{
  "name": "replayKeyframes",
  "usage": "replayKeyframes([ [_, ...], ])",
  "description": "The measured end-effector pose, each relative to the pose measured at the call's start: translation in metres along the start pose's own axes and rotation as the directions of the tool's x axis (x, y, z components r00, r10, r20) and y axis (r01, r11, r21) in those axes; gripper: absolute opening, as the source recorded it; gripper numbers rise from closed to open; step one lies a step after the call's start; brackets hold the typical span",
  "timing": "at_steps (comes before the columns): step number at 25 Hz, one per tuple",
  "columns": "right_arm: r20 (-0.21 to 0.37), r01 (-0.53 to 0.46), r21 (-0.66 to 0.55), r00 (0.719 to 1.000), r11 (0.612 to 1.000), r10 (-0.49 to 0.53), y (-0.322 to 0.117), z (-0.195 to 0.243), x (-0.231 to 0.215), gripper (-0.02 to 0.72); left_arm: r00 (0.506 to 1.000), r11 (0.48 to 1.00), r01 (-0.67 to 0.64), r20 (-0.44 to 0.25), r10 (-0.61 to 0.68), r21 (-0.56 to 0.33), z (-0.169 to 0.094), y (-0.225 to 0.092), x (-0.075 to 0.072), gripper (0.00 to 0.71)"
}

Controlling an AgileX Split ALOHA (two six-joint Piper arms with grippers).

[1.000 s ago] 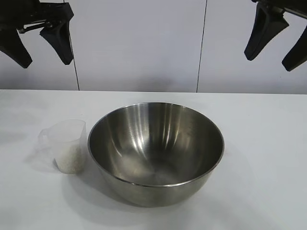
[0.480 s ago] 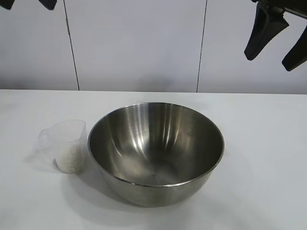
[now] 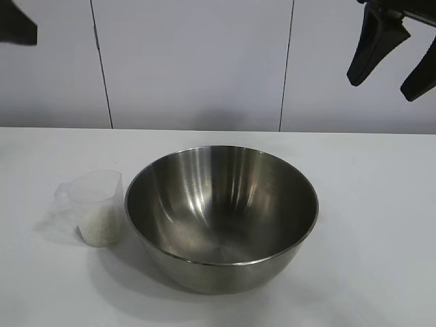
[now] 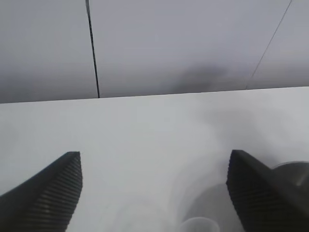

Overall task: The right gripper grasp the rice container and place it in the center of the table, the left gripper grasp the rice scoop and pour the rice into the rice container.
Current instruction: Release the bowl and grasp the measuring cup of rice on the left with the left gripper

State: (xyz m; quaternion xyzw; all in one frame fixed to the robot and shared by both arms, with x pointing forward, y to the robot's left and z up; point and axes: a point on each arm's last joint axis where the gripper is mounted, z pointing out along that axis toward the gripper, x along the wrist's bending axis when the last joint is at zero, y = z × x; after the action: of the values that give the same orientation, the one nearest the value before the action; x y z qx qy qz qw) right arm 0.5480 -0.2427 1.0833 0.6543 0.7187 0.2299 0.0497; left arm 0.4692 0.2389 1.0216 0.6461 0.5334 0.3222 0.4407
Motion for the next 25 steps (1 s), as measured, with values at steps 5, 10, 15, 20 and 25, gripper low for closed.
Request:
replayKeyframes([
  [5, 0.004, 0.002, 0.001, 1.0, 1.0, -0.002, 0.0, 0.0, 0.0, 0.483, 0.999, 0.999, -0.034, -0.021, 0.034, 0.011, -0.01, -0.057, 0.006, 0.594],
  [10, 0.004, 0.002, 0.001, 1.0, 1.0, -0.002, 0.0, 0.0, 0.0, 0.483, 0.995, 0.994, -0.096, -0.006, 0.096, -0.052, -0.021, -0.078, 0.006, 0.594],
  [15, 0.004, 0.002, 0.001, 1.0, 1.0, -0.002, 0.0, 0.0, 0.0, 0.483, 0.998, 0.998, -0.065, -0.003, 0.065, 0.007, -0.017, -0.101, 0.008, 0.594],
  [20, 0.004, 0.002, 0.001, 1.0, 1.0, -0.002, 0.0, 0.0, 0.0, 0.483, 1.0, 1.0, -0.025, -0.003, 0.025, -0.003, -0.002, -0.117, 0.008, 0.594],
  [25, 0.004, 0.002, 0.001, 1.0, 1.0, -0.002, 0.0, 0.0, 0.0, 0.483, 0.998, 1.0, -0.03, 0.047, 0.031, -0.005, 0.017, -0.137, 0.005, 0.594],
])
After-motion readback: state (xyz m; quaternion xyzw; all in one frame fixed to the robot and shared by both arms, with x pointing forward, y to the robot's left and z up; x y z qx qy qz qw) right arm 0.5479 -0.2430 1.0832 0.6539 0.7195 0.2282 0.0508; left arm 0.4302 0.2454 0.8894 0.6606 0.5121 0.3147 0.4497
